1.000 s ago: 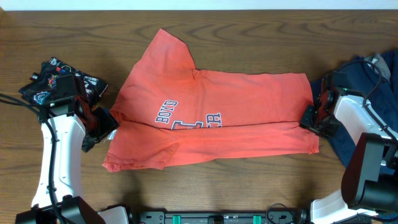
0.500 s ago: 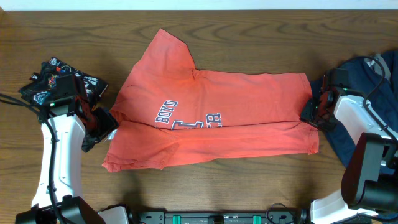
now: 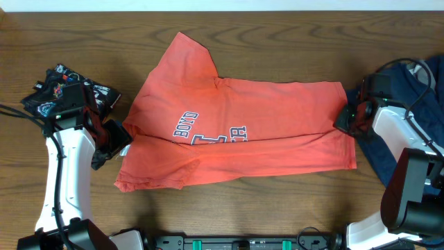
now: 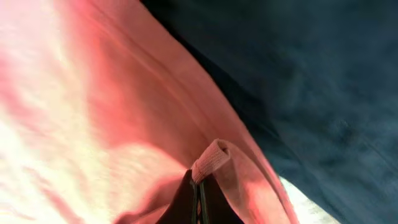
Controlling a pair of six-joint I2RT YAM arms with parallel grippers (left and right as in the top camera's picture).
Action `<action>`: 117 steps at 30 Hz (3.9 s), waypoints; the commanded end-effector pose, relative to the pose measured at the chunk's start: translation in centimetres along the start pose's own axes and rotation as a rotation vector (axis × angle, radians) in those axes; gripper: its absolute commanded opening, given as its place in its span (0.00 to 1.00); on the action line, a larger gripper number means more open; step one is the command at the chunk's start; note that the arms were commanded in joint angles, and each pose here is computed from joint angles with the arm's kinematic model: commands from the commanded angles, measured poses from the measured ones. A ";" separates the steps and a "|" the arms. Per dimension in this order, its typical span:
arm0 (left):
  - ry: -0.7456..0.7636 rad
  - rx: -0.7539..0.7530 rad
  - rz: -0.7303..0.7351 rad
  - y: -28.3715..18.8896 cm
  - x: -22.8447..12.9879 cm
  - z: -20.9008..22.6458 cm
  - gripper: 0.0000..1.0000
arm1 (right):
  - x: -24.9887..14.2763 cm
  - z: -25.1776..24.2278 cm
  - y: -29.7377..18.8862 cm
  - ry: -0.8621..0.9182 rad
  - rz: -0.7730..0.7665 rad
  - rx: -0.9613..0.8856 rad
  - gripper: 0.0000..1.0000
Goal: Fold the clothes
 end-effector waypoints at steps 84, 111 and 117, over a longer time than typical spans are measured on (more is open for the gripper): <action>0.611 -0.477 -0.373 5.9 14.6 -20.5 0.73 | 5.0 3.2 -3.9 -0.205 0.237 0.303 0.50; 0.635 -0.479 -0.293 13.7 12.7 -23.5 0.06 | 7.0 6.4 -3.1 -0.259 0.044 0.215 0.53; 0.501 -0.468 -0.229 14.1 12.9 -22.3 0.06 | 9.2 6.1 -2.8 -0.213 -0.083 0.139 0.53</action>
Point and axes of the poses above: each gripper's point midway between its finger pads, its own y axis out along the fingers, its own z axis along the line the jaws close on, x = y × z, the point moved 7 cm from there along -y, back along the fingers, and after that the axes turned 1 degree about y, right-handed, at the moved point
